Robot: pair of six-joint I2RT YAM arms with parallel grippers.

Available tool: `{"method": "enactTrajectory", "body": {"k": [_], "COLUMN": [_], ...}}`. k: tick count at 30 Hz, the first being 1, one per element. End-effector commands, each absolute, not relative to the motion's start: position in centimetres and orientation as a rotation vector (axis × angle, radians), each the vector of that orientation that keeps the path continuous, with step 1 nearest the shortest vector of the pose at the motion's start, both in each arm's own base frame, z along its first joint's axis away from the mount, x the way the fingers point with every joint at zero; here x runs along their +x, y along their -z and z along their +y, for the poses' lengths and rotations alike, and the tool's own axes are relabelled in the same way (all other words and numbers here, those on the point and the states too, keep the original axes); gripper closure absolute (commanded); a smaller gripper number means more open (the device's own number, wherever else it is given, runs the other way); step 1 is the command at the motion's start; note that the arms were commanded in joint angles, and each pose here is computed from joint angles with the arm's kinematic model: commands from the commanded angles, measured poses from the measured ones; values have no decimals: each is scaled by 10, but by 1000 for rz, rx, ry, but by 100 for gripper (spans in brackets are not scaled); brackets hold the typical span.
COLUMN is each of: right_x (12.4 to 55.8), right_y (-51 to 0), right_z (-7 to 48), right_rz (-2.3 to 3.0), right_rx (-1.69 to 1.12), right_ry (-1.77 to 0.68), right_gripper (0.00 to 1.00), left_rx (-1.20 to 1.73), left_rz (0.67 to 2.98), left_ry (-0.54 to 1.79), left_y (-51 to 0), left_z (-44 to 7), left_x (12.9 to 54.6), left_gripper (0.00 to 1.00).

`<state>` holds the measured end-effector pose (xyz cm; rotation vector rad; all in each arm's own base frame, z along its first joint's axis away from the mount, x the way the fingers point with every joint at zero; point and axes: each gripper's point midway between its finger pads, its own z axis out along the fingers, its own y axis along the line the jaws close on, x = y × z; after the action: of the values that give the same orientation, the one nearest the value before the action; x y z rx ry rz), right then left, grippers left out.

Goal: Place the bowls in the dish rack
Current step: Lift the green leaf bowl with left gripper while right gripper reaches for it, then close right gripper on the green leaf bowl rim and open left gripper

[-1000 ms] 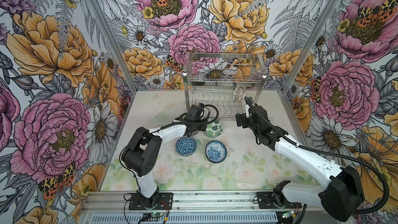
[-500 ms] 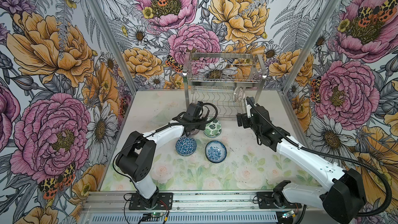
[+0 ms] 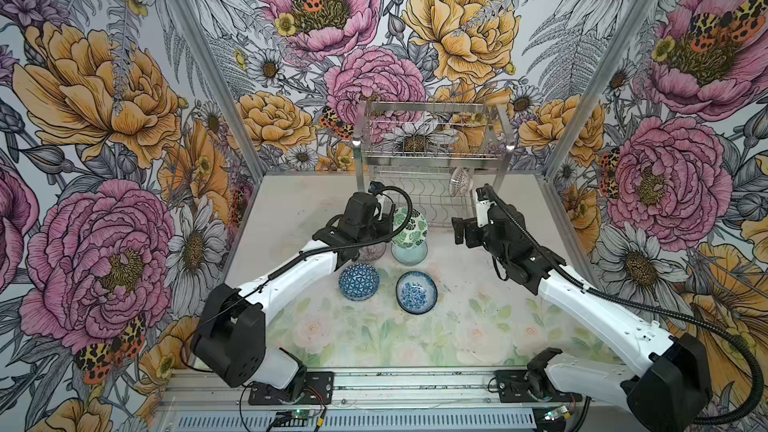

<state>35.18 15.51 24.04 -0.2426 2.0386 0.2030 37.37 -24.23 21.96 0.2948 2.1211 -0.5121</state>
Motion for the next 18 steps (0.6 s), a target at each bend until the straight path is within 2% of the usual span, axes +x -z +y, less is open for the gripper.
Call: {"method": "enactTrajectory", "body": {"k": [1, 10, 18], "right_x": [350, 355, 370], "right_y": [-267, -269, -238], "right_z": [180, 227, 251], "right_rz": [2001, 1965, 2023], "right_rx": [-206, -154, -79], "right_ry": [-423, -770, -845], "right_gripper": [0, 1, 12], "left_rx": [234, 222, 241], "left_rz": [1956, 1894, 1883], "left_ry": [636, 722, 757], "left_y": [-262, -276, -277], "left_z": [-251, -259, -270], "left_x": [375, 366, 361], "left_gripper": [100, 100, 100]}}
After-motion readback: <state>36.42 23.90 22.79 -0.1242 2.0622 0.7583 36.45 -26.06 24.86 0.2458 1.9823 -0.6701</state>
